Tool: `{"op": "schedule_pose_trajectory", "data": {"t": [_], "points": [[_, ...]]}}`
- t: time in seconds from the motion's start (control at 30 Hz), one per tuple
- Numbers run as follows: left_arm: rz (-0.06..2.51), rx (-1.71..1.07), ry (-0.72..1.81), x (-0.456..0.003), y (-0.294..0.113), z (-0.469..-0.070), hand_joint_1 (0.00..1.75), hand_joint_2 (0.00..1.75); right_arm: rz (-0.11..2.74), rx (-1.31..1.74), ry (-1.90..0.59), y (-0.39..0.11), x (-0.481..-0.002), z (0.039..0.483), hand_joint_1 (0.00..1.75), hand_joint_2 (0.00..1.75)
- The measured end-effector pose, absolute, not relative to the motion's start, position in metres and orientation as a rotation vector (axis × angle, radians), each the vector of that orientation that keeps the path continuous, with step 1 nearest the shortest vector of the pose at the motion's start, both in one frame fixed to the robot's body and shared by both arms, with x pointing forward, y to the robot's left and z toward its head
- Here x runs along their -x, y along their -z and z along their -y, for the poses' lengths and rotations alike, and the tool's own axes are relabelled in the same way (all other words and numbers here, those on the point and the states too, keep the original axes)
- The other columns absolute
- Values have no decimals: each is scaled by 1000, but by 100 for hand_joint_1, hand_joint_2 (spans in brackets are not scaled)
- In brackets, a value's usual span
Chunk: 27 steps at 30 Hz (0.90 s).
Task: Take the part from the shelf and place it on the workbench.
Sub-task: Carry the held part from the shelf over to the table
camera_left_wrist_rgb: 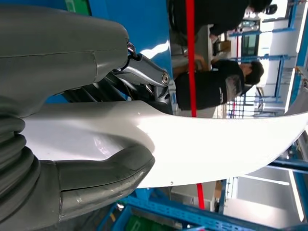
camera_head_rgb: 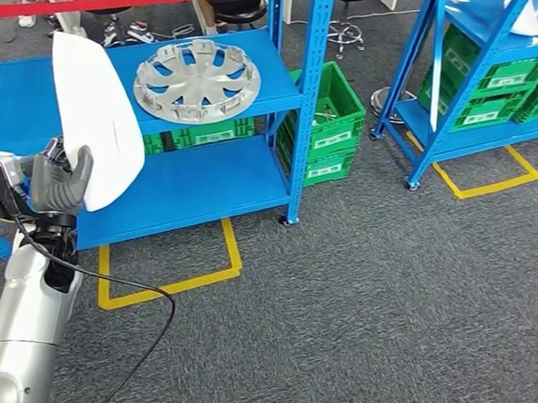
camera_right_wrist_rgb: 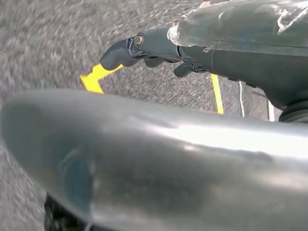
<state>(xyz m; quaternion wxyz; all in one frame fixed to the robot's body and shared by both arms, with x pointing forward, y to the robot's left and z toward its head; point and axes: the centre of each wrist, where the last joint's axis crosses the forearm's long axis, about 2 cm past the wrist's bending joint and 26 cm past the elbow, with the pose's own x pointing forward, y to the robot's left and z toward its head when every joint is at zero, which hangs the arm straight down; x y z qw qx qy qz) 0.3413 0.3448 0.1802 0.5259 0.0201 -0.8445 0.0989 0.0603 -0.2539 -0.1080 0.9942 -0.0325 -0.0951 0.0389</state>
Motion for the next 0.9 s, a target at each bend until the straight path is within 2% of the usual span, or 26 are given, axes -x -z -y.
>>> {"op": "schedule_pose_trajectory", "data": {"t": [0.9], "points": [[2049,-41,-167,-341,-176,-335,175,175,194,61,-73,108,-58,254,0,0]]}}
